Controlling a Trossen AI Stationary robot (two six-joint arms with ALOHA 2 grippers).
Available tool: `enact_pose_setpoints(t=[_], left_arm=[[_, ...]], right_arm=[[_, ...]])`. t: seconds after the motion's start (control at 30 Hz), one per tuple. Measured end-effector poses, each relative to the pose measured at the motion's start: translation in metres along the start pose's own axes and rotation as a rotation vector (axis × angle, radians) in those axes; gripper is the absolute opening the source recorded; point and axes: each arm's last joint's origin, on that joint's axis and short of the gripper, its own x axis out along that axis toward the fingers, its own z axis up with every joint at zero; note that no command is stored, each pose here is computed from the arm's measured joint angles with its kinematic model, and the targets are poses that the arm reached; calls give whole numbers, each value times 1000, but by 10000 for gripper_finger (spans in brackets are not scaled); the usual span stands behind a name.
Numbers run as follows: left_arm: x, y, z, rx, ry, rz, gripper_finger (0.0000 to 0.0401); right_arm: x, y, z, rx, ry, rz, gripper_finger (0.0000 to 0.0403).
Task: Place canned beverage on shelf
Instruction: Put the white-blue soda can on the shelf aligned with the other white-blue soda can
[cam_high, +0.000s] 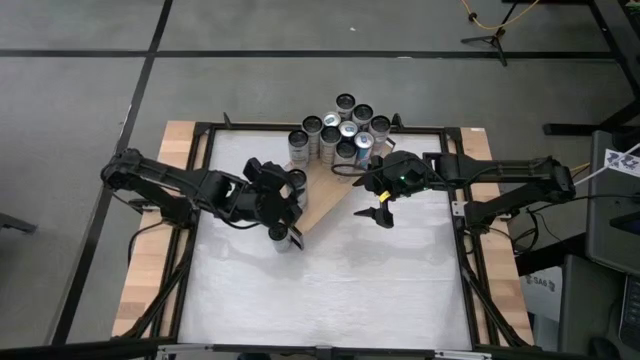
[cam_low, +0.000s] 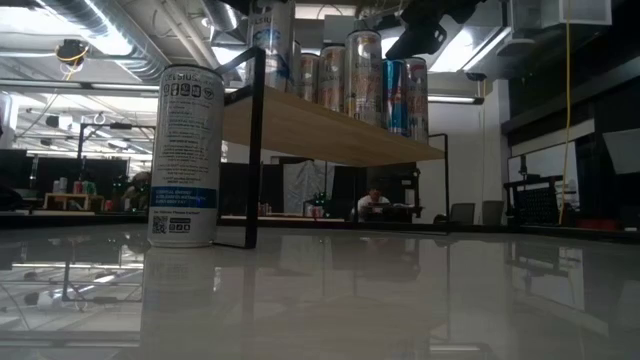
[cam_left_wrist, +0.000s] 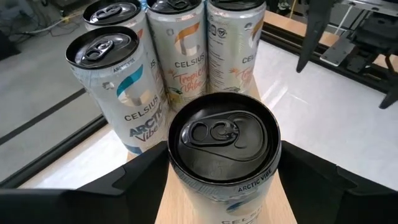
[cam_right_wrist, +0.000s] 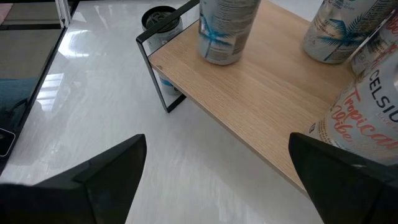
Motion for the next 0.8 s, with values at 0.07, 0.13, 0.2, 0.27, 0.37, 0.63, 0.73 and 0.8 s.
enact_pose_setpoints(t=[0.07,0.13,0.2,0.27,0.37,0.63,0.73,0.8], left_arm=[[-2,-1,-1,4,-12,4,285],[-4,-3,-1,3,-30,8,306],[-7,-4,-2,11,-46,18,327],[-9,-5,-3,11,-58,19,345],[-11,-7,-4,13,-72,23,364],[-17,-11,-5,11,-99,16,372],[-17,-10,-5,17,-110,29,372],[-17,-9,-4,44,-119,39,372]], right_arm=[[0,0,0,0,0,0,388],[0,0,0,0,0,0,388],[0,0,0,0,0,0,388],[0,0,0,0,0,0,388],[0,0,0,0,0,0,388],[0,0,0,0,0,0,388],[0,0,0,0,0,0,388],[0,0,0,0,0,0,388]])
